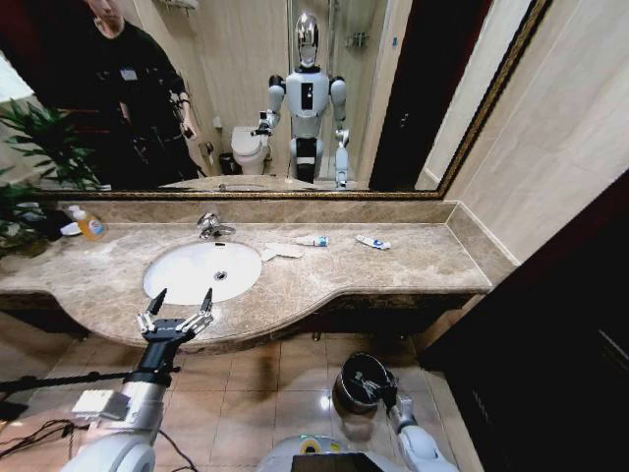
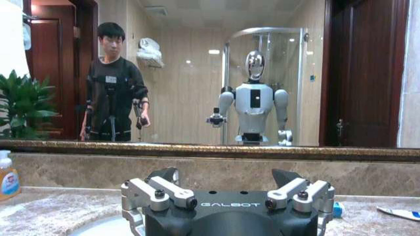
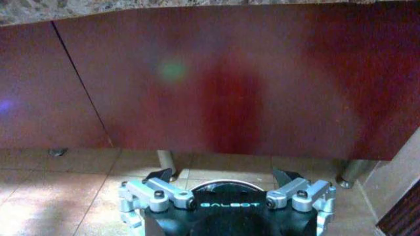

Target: Pick up the trash from the sink and place it in the trash bin.

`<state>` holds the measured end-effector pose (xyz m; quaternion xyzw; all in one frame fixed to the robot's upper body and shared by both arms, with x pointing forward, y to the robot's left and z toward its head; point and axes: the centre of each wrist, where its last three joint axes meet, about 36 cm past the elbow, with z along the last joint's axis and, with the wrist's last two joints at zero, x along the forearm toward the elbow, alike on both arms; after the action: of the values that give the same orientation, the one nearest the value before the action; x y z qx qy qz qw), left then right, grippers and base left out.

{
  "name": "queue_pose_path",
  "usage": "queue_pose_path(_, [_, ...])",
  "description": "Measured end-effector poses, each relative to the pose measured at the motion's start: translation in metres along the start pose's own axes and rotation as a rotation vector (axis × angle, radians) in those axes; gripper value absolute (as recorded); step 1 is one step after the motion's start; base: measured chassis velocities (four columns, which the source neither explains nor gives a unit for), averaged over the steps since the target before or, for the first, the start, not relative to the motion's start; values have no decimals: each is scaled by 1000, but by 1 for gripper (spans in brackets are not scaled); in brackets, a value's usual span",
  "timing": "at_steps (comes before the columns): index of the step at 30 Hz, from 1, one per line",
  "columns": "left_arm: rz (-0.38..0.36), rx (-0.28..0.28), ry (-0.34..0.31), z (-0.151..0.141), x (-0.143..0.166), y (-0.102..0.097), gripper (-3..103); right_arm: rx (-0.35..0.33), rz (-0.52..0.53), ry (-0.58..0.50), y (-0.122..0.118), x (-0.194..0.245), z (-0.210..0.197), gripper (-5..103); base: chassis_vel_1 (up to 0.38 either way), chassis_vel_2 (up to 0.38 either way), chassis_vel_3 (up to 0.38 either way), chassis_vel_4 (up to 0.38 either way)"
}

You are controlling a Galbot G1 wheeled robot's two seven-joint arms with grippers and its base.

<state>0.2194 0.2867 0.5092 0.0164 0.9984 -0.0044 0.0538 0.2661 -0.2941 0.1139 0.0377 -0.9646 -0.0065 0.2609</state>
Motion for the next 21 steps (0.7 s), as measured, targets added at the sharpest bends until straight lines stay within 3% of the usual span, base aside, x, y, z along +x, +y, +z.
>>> queue_pose_path(10, [0,0,0,0,0,0,100,-5,-1,-44,2,14,-27,100,0,0,0,0])
queue_pose_path(19, [0,0,0,0,0,0,100,-24,-25,-210,11,61,-109,100,0,0,0,0])
queue_pose_path(21, [0,0,0,0,0,0,100,-34,-45,-272,14,84,-145,100,0,0,0,0])
